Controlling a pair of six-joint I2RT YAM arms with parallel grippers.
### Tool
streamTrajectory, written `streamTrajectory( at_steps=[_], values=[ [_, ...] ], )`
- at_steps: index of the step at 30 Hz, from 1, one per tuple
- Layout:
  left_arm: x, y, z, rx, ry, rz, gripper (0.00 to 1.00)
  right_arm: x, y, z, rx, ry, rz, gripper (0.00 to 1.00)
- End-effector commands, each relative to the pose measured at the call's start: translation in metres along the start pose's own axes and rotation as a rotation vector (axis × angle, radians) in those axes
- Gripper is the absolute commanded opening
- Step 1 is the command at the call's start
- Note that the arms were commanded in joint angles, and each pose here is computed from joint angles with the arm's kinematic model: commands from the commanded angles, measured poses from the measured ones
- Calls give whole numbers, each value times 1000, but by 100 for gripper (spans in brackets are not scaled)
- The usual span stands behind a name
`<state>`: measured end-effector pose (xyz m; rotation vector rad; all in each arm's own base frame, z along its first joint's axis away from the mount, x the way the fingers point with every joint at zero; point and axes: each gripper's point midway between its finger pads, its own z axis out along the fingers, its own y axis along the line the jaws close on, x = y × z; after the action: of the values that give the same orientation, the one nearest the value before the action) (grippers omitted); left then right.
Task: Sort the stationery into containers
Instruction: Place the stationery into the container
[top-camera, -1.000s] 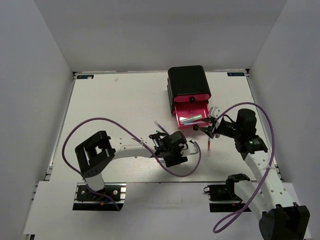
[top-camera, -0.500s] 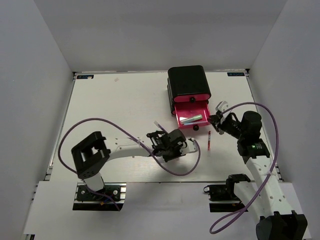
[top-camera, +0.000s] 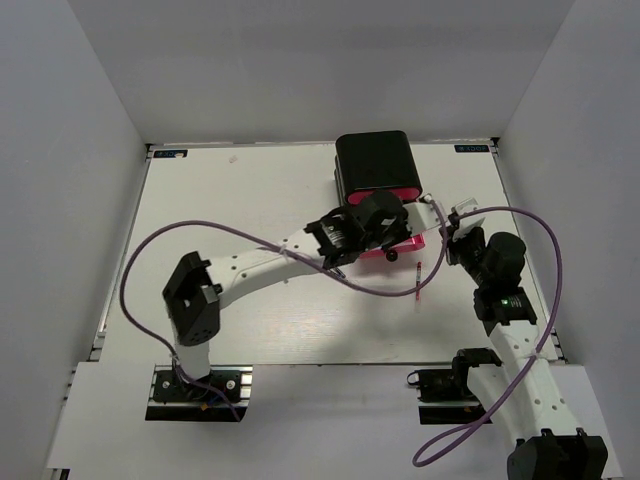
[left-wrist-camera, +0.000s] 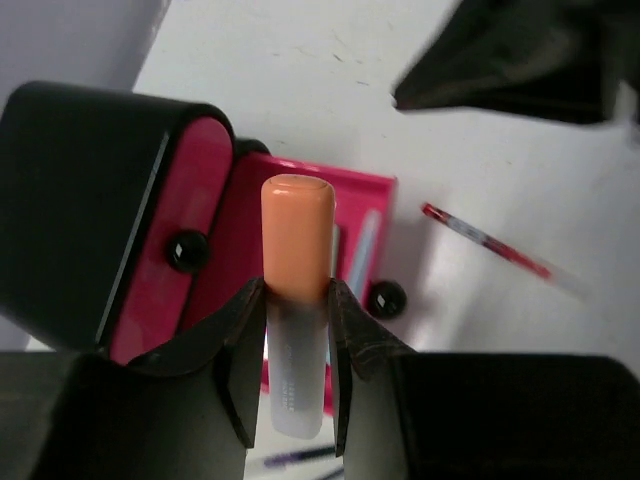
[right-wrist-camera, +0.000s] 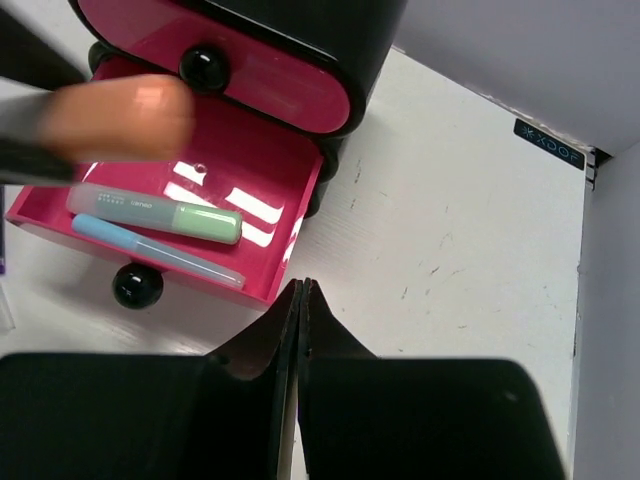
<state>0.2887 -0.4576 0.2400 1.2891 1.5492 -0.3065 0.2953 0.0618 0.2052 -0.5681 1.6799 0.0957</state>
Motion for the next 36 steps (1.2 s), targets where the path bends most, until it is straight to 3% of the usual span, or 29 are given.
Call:
streamTrajectory(
  at_steps=[1,5,13,17,20,24,26,29,30,31,33,35,36],
  values=[
    [-1,21,32,-77,9,44,0,-18,-10,-2,48,-68,-4,0],
    [-3,49,56,-182,-52,13,1,-17,-11,-3,56,-72,-8,0],
    [31,67,80,-270,27,-30,12,-17,-16,-6,81,-75,-9,0],
    [28,71,71,-298,7,-54,45,-15,-16,-5,78,-67,-3,15],
    [20,77,61,-315,-10,-68,58,-12,-17,-3,80,-58,2,18],
    [4,84,40,-323,-59,-85,61,-7,-13,-1,58,-40,5,21],
    [-6,89,21,-335,-90,-105,61,-4,-12,0,47,-30,7,16],
    [-15,90,-9,-336,-135,-156,53,0,-3,3,-10,-21,-5,0],
    [-19,90,-17,-329,-160,-177,35,2,0,3,-26,-17,-14,0],
    [-7,84,-23,-321,-141,-187,25,4,2,4,-41,-15,-17,0],
    [-22,91,-60,-336,-205,-247,0,9,25,4,-183,-31,-93,0],
    [-1,82,-80,-325,-184,-270,0,20,59,0,-381,-30,-128,0],
    [-12,87,-114,-338,-242,-311,0,32,69,-3,-469,-24,-267,0]
  ],
)
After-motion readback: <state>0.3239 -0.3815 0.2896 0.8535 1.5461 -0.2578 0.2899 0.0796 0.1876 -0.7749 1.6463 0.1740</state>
